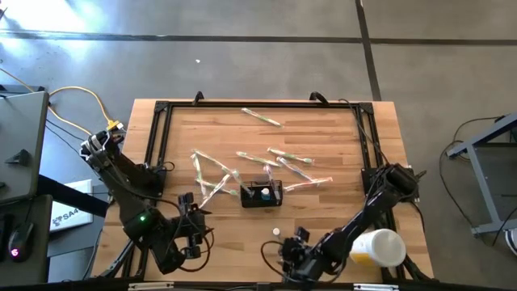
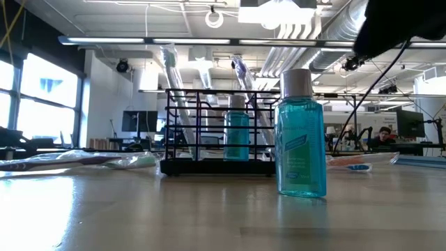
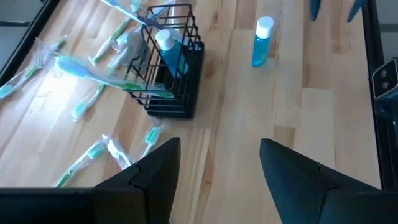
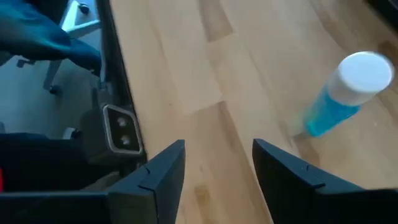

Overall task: Pick & Place toothbrushing station
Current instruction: Put the mouthwash into the wire organizer

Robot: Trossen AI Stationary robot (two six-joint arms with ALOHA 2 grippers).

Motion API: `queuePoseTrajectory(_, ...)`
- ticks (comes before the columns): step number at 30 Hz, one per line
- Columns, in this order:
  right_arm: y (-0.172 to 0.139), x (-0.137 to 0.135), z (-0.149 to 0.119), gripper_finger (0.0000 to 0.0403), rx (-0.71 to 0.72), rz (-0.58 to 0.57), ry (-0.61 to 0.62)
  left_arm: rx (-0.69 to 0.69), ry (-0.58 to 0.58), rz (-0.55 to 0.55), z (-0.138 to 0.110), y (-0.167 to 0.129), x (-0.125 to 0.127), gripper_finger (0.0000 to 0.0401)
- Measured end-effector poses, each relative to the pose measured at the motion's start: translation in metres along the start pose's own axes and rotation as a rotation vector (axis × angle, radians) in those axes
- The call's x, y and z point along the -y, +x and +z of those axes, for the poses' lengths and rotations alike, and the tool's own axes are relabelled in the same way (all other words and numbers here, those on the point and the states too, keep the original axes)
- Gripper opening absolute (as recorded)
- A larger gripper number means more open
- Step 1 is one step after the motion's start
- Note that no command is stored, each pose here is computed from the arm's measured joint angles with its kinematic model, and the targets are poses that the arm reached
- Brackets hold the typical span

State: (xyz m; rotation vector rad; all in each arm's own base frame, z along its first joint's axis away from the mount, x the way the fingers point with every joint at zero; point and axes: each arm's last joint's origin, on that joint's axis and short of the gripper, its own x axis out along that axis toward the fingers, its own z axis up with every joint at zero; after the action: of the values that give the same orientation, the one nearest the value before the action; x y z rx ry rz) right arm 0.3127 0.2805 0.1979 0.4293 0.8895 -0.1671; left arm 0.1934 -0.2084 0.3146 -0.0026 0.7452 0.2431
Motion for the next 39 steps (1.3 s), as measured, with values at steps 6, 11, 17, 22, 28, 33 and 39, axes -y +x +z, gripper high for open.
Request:
queuePoseTrajectory(6,0.01,0.003,-0.01,0.0177,-0.088,0.031,-0.016,-0.012,0.009,-0.007,0.0,0.0,0.0,0.0214)
queuePoseTrajectory(11,0.015,0.013,-0.014,0.0176,-0.059,-0.036,0.069,-0.008,0.024,-0.021,0.0,0.0,0.001,0.0214)
queuePoseTrajectory(17,0.023,0.031,-0.024,0.0176,0.087,-0.164,0.093,-0.005,0.02,-0.024,0.001,0.0,0.002,0.0214)
queuePoseTrajectory(22,0.032,0.041,-0.032,0.0176,0.133,-0.166,0.107,-0.003,0.017,-0.026,0.001,0.0,0.002,0.0214)
queuePoseTrajectory(28,0.04,0.048,-0.039,0.0176,0.198,-0.126,0.072,0.016,0.015,-0.044,0.003,0.0,0.004,0.0214)
queuePoseTrajectory(33,0.042,0.053,-0.041,0.0176,0.243,-0.164,0.051,0.022,0.012,-0.052,0.004,0.0,0.005,0.0214)
queuePoseTrajectory(39,0.042,0.054,-0.036,0.0176,0.299,-0.189,0.018,0.023,0.012,-0.051,0.004,0.0,0.005,0.0214)
